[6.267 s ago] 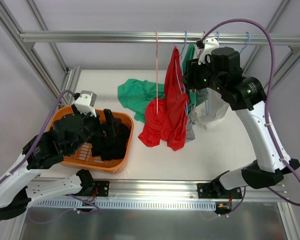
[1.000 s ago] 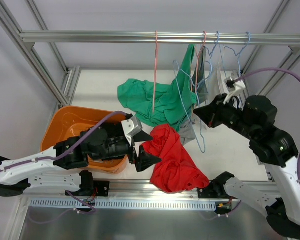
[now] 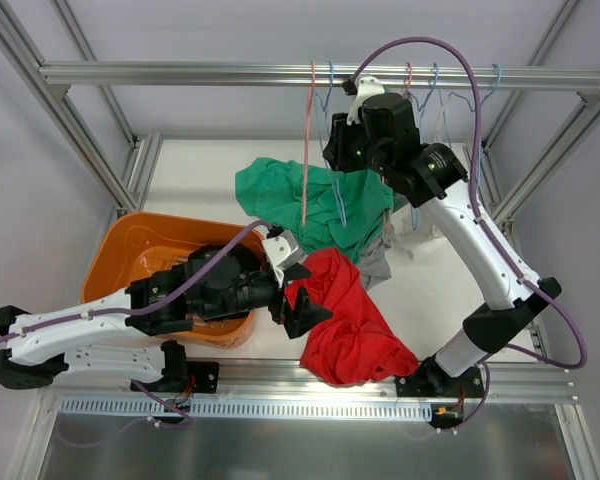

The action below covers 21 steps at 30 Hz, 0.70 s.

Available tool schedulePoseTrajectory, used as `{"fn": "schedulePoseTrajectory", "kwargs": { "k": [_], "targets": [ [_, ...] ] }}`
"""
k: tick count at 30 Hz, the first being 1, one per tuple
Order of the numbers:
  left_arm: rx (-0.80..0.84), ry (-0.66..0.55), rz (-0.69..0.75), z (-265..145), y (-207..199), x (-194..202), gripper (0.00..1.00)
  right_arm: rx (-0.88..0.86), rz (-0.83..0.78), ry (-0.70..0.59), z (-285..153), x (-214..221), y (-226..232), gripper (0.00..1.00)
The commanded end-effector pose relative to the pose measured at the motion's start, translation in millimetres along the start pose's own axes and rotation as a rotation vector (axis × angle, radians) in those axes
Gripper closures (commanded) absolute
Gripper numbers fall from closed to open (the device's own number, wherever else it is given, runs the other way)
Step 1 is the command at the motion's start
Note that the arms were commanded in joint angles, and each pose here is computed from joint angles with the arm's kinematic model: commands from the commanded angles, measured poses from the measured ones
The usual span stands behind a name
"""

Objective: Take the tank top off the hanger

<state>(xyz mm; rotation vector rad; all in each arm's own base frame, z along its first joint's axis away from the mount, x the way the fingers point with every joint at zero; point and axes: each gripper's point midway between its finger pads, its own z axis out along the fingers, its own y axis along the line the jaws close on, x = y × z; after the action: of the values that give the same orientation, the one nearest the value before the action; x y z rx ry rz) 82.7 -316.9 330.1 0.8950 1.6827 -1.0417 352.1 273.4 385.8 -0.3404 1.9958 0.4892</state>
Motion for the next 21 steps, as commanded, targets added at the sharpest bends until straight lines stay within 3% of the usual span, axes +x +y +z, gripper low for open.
{"fn": "schedulePoseTrajectory", "kwargs": {
  "k": [1, 2, 6, 8, 9, 17, 21],
  "targets": [
    [0.005, 0.016, -0.007, 7, -2, 5, 0.01, -0.042, 0.011, -0.069, -27, -16, 6, 0.7],
    [-0.009, 0.037, -0.007, 12, 1, 12, 0.01, -0.048, 0.011, -0.073, -32, -16, 6, 0.67],
    [-0.068, 0.102, -0.012, 31, 12, 34, 0.01, -0.096, 0.007, -0.155, -87, -27, 6, 0.25],
    [-0.096, 0.149, -0.016, 44, 16, 50, 0.01, -0.1, -0.004, -0.161, -105, -20, 2, 0.16],
    [-0.121, 0.162, -0.019, 49, 21, 56, 0.01, -0.12, -0.014, -0.208, -133, -25, 1, 0.03],
    [-0.272, 0.302, -0.005, 109, 49, 121, 0.02, -0.14, -0.02, -0.328, -242, 17, -27, 0.01],
    [-0.34, 0.384, -0.015, 136, 61, 155, 0.01, -0.24, -0.035, -0.305, -270, 43, -18, 0.0]
  ]
}}
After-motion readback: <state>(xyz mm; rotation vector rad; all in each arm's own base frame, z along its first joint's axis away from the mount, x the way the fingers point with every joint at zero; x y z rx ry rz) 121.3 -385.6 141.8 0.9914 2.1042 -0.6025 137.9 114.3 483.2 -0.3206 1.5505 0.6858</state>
